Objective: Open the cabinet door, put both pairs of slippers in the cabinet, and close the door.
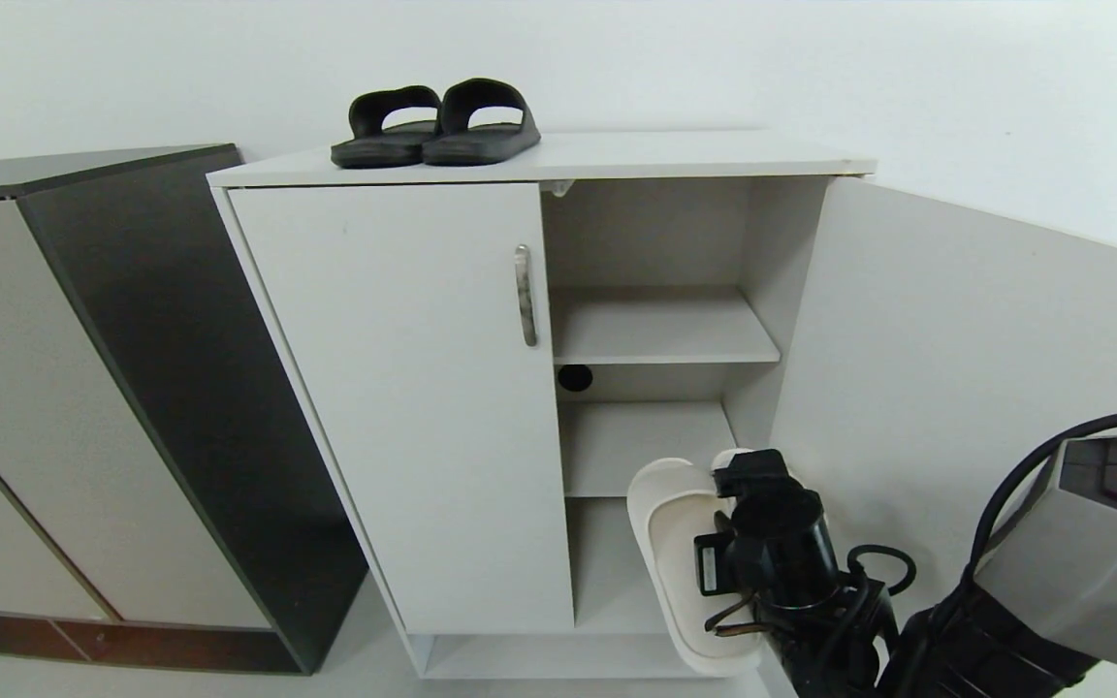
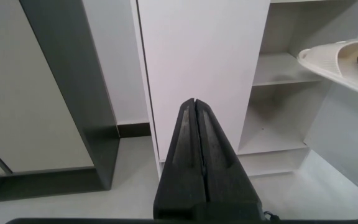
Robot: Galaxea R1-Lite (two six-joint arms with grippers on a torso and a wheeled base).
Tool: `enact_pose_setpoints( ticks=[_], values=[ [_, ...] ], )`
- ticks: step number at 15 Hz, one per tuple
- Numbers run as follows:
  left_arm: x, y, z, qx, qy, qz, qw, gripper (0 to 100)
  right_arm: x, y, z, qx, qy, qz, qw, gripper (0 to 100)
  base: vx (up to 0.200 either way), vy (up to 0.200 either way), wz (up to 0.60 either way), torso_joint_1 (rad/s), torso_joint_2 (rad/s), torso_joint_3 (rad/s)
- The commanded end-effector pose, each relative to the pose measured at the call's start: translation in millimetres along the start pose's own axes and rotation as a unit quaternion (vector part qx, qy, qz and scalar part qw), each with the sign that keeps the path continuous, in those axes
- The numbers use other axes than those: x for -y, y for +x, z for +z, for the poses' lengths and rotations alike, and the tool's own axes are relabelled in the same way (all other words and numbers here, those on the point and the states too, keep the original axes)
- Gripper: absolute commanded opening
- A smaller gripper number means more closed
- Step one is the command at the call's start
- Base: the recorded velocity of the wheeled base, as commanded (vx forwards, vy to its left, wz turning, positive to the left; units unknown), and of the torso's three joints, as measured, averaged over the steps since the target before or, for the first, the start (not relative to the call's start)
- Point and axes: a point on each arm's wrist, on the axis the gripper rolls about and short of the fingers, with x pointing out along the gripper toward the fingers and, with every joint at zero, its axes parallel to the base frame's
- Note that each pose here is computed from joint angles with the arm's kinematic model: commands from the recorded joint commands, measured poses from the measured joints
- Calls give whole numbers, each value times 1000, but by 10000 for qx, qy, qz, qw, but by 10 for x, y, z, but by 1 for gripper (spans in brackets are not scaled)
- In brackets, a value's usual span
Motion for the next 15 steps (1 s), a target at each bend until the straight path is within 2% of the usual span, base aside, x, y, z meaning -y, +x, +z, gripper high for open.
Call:
enact_pose_setpoints(
  ticks=[1, 10, 15],
  values=[
    [0, 0, 0, 2, 0, -2, 10000, 0, 30, 47, -60, -47, -22, -22, 10000, 0, 0, 0, 0, 0, 0, 0],
    [0, 0, 0, 2, -15, -2, 10000, 0, 122, 172, -182, -178, -7, 51, 9998, 0, 0, 0, 0, 0, 0, 0],
    [0, 0, 0, 2, -15, 6, 10000, 0, 176, 281, -252, -50, 34, -19, 10000, 0, 0, 0, 0, 0, 0, 0]
  ],
)
